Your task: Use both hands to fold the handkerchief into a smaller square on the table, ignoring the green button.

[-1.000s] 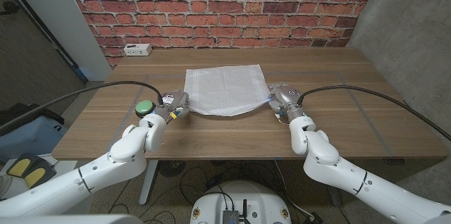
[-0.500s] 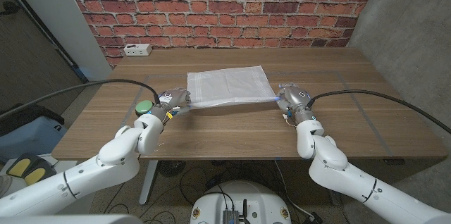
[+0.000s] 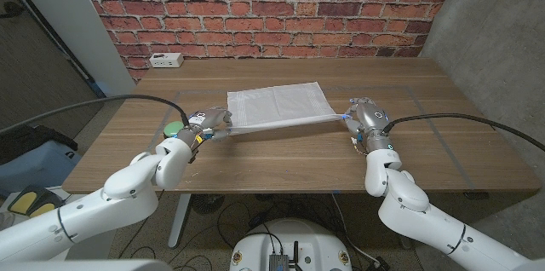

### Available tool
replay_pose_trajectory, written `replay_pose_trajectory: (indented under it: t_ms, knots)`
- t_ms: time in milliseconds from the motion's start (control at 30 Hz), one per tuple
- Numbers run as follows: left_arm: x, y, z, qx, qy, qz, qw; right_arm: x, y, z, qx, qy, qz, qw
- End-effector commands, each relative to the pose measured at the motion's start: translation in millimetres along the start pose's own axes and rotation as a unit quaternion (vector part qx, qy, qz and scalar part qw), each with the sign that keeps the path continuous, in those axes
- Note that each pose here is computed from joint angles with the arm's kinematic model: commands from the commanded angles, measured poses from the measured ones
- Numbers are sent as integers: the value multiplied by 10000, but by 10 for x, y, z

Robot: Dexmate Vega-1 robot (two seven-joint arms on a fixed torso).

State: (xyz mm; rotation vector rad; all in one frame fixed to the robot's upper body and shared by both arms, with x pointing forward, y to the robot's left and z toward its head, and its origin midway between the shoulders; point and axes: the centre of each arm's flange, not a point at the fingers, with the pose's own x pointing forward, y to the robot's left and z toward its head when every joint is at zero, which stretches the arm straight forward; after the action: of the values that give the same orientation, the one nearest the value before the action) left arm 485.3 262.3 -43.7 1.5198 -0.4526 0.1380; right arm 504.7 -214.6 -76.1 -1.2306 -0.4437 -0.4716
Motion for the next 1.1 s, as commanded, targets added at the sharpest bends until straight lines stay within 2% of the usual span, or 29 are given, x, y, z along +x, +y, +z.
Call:
replay_pose_trajectory:
  t_ms: [33, 300, 600, 900, 1100]
  knots:
    - [-96, 103, -2, -360, -295, -59, 9989, -79, -148, 22, -2, 39, -348, 9994]
    - [-172, 191, -45, -441, -360, 26, 9984, -59, -222, 126, -29, -72, -481, 9988]
    - [-253, 325, -121, -584, -410, 266, 9971, 20, -294, 206, 4, -206, -636, 9978]
    - [-189, 398, -267, -716, -315, 359, 9963, 183, -338, 261, 21, -327, -753, 9966]
    - [-127, 433, -314, -741, -272, 444, 9959, 287, -349, 293, 9, -398, -775, 9962]
